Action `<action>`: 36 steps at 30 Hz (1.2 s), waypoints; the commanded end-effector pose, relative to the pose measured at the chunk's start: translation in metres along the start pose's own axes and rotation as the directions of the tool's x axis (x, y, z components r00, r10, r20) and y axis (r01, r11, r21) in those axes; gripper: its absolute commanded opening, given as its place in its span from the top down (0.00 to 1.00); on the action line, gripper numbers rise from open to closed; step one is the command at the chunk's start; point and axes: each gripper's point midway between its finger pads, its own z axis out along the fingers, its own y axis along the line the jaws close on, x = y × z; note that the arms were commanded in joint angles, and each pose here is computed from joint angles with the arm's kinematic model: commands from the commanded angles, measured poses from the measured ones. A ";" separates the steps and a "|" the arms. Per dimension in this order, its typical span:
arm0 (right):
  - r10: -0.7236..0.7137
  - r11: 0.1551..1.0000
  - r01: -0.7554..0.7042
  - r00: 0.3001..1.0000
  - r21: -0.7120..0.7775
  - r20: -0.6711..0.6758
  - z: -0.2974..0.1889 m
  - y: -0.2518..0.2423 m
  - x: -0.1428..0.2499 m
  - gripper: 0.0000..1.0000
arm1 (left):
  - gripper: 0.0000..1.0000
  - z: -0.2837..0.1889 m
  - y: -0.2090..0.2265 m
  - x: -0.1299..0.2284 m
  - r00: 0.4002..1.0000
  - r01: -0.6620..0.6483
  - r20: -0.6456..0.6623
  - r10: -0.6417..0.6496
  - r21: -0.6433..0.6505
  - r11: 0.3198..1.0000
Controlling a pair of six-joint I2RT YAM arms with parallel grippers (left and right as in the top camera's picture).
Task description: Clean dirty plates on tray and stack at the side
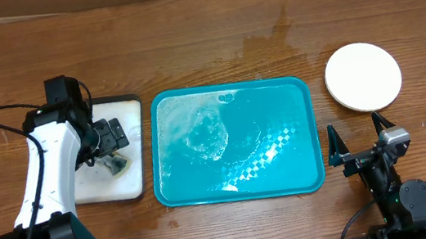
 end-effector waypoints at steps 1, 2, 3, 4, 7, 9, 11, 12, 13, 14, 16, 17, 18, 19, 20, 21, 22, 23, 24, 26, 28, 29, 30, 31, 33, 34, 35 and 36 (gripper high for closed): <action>0.007 1.000 -0.007 1.000 0.004 0.003 0.000 -0.001 0.002 0.00 | 0.00 -0.004 -0.002 -0.001 1.000 -0.006 0.013 0.006 0.011 1.000; 0.007 1.000 -0.007 1.000 0.004 0.003 0.000 -0.001 0.002 0.00 | 0.00 -0.004 -0.002 -0.001 1.000 -0.006 0.013 0.006 0.011 1.000; 0.007 1.000 -0.007 1.000 0.004 0.003 0.000 -0.001 0.002 0.00 | 0.00 -0.004 -0.002 -0.001 1.000 -0.006 0.013 0.006 0.011 1.000; 0.007 1.000 -0.007 1.000 0.004 0.003 0.000 -0.001 0.002 0.00 | 0.00 -0.004 -0.002 -0.001 1.000 -0.006 0.013 0.006 0.011 1.000; 0.007 1.000 -0.007 1.000 0.004 0.003 0.000 -0.001 0.002 0.00 | 0.00 -0.007 -0.003 -0.002 1.000 -0.008 0.024 0.007 0.014 1.000; 0.007 1.000 -0.007 1.000 0.004 0.003 0.000 -0.001 0.002 0.00 | 0.00 -0.022 -0.003 -0.004 0.997 -0.009 0.075 0.007 0.025 1.000; 0.007 1.000 -0.007 1.000 0.004 0.003 0.000 -0.001 0.002 0.00 | 0.00 -0.045 -0.005 -0.006 0.988 -0.014 0.154 0.008 0.043 0.999; 0.007 1.000 -0.007 1.000 0.004 0.003 0.000 -0.001 0.002 0.00 | 0.00 -0.060 -0.005 -0.007 0.979 -0.016 0.204 0.005 0.055 0.998; 0.007 1.000 -0.007 1.000 0.004 0.003 0.000 -0.001 0.002 0.00 | 0.00 -0.077 -0.005 -0.007 0.966 -0.018 0.257 0.000 0.067 0.998; 0.007 1.000 -0.007 1.000 0.004 0.003 0.000 -0.001 0.002 0.00 | 0.00 -0.094 -0.004 -0.006 0.950 -0.021 0.313 -0.005 0.080 0.997; 0.007 1.000 -0.007 1.000 0.004 0.003 0.000 -0.001 0.002 0.00 | 0.00 -0.133 -0.001 0.001 0.900 -0.029 0.435 -0.022 0.111 0.993; 0.007 1.000 -0.007 1.000 0.004 0.003 0.000 -0.001 0.002 0.00 | 0.00 -0.150 0.001 0.005 0.872 -0.033 0.488 -0.032 0.124 0.992; 0.007 1.000 -0.007 1.000 0.004 0.003 0.000 -0.001 0.002 0.00 | 0.00 -0.167 0.003 0.011 0.842 -0.037 0.537 -0.043 0.137 0.990; 0.007 1.000 -0.007 1.000 0.004 0.003 0.000 -0.001 0.002 0.00 | 0.00 -0.182 0.006 0.017 0.812 -0.040 0.581 -0.054 0.148 0.988; 0.007 1.000 -0.007 1.000 0.004 0.003 0.000 -0.001 0.002 0.00 | 0.00 -0.195 0.009 0.023 0.782 -0.043 0.620 -0.065 0.159 0.986; 0.007 1.000 -0.007 1.000 0.004 0.003 0.000 -0.001 0.002 0.00 | 0.00 -0.208 0.012 0.030 0.750 -0.047 0.657 -0.077 0.169 0.985; 0.007 1.000 -0.007 1.000 0.004 0.003 0.000 -0.001 0.002 0.00 | 0.00 -0.219 0.015 0.037 0.720 -0.051 0.689 -0.088 0.178 0.983; 0.007 1.000 -0.007 1.000 0.004 0.003 0.000 -0.001 0.002 0.00 | 0.00 -0.228 0.018 0.046 0.690 -0.054 0.717 -0.098 0.186 0.981; 0.007 1.000 -0.007 1.000 0.004 0.003 0.000 -0.001 0.002 0.00 | 0.00 -0.232 0.021 0.055 0.671 -0.057 0.734 -0.104 0.191 0.980; 0.007 1.000 -0.007 1.000 0.004 0.003 0.000 -0.001 0.002 0.00 | 0.00 -0.234 0.025 0.071 0.643 -0.061 0.758 -0.114 0.199 0.978; 0.007 1.000 -0.007 1.000 0.004 0.003 0.000 -0.001 0.002 0.00 | 0.00 -0.226 0.028 0.085 0.625 -0.062 0.771 -0.121 0.204 0.977; 0.007 1.000 -0.007 1.000 0.004 0.003 0.000 -0.001 0.002 0.00 | 0.00 -0.220 0.028 0.090 0.624 -0.058 0.771 -0.129 0.210 0.976; 0.007 1.000 -0.007 1.000 0.004 0.003 0.000 -0.001 0.002 0.00 | 0.00 -0.212 0.029 0.095 0.624 -0.047 0.767 -0.147 0.225 0.973; 0.007 1.000 -0.007 1.000 0.004 0.003 0.000 -0.001 0.002 0.00 | 0.00 -0.201 0.029 0.099 0.624 -0.030 0.762 -0.175 0.247 0.969; 0.007 1.000 -0.007 1.000 0.004 0.003 0.000 -0.001 0.002 0.00 | 0.00 -0.183 0.028 0.101 0.614 0.000 0.756 -0.229 0.290 0.957; 0.007 1.000 -0.007 1.000 0.004 0.003 0.000 -0.001 0.002 0.00 | 0.00 -0.175 0.027 0.100 0.603 0.014 0.754 -0.260 0.316 0.949; 0.007 1.000 -0.007 1.000 0.004 0.003 0.000 -0.001 0.002 0.00 | 0.00 -0.168 0.025 0.098 0.587 0.025 0.754 -0.294 0.346 0.938; 0.007 1.000 -0.007 1.000 0.004 0.003 0.000 -0.001 0.002 0.00 | 0.00 -0.162 0.021 0.096 0.570 0.022 0.756 -0.322 0.378 0.926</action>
